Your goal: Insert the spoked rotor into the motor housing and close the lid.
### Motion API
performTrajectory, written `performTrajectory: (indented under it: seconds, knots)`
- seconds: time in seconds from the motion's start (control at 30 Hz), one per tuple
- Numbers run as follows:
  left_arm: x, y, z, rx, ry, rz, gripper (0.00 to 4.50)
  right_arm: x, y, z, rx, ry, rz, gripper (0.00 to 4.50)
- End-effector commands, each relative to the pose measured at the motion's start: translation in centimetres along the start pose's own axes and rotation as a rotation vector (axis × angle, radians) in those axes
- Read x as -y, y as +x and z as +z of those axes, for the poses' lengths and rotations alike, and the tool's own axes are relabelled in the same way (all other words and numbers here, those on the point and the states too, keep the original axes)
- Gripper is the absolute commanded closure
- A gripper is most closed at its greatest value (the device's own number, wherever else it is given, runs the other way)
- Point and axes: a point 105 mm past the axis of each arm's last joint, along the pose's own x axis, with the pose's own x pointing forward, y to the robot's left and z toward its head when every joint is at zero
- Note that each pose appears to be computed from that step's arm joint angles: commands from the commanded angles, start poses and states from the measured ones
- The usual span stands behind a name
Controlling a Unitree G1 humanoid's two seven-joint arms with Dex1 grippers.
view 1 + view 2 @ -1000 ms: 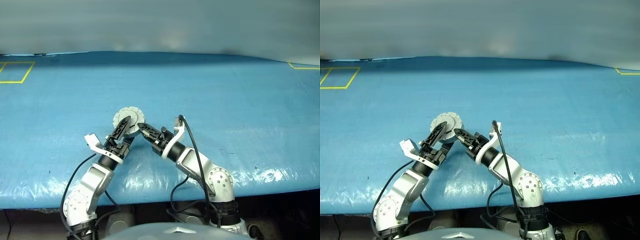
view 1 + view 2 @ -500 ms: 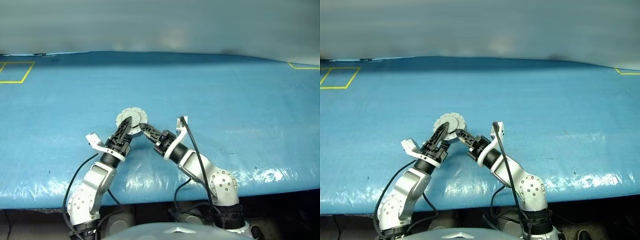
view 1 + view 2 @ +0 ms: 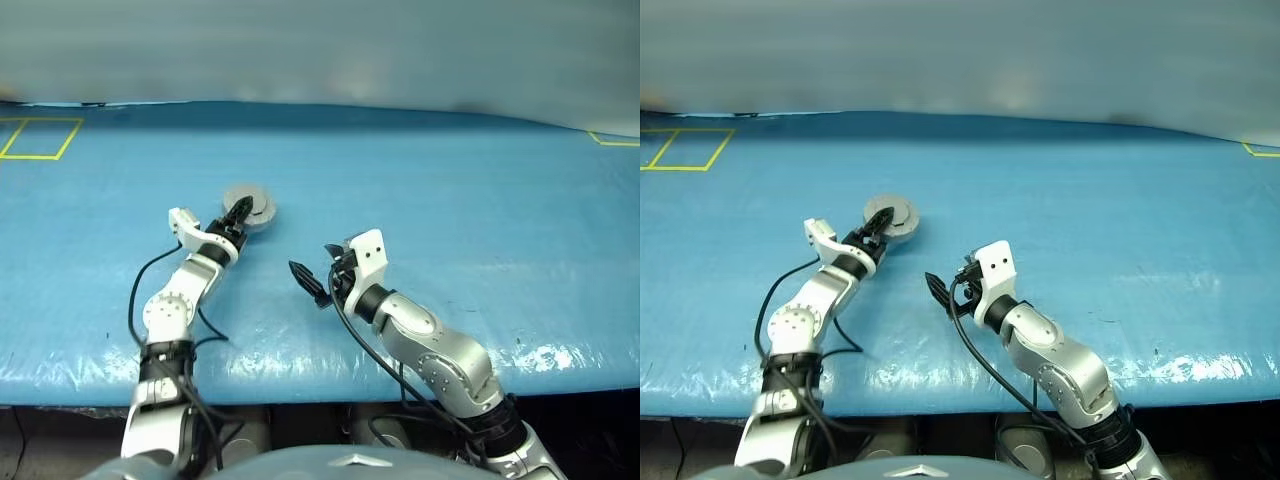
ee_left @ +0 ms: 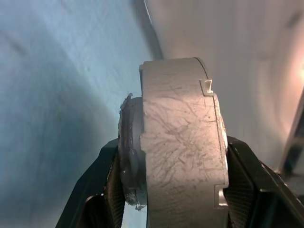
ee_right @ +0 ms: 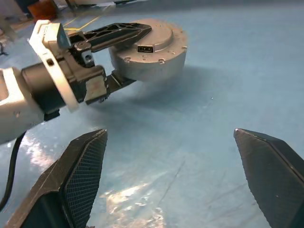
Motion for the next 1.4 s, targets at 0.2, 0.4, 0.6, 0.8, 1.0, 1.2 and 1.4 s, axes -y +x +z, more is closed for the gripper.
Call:
performTrajectory:
  seconds: [0.2,0.4,0.6,0.8,1.0,1.2,1.4]
  knots:
    - [0.9,5.4,1.3,0.033,0.07,0.045,2.06,0.5,-0.6,-0.5,0.057,-0.226,-0.094,0.0]
    - [-0.1,6.3,0.6,0.007,0.136,0.133,2.06,0.8,-1.1,-1.3,0.041,-0.22,-0.141,0.0]
    - [-4.0,4.2,1.0,-0.07,0.166,0.278,0.42,1.0,-1.5,-1.7,0.03,-0.205,-0.173,0.0]
    - [-9.0,-1.8,2.2,-0.153,0.175,0.42,0.05,0.3,-1.3,-2.5,-0.004,-0.155,-0.122,0.0]
    - [-9.1,-9.6,0.7,-0.327,0.406,0.389,0.05,-0.1,-1.2,-3.1,-0.037,-0.136,-0.064,0.0]
    - [-3.6,-12.2,-0.2,-0.179,1.024,0.138,0.05,0.4,-1.6,-2.7,0.012,-0.141,-0.05,0.0]
    - [-1.5,-12.6,-2.6,-0.048,1.272,0.01,0.05,1.7,-2.9,-3.2,0.049,-0.155,-0.115,0.0]
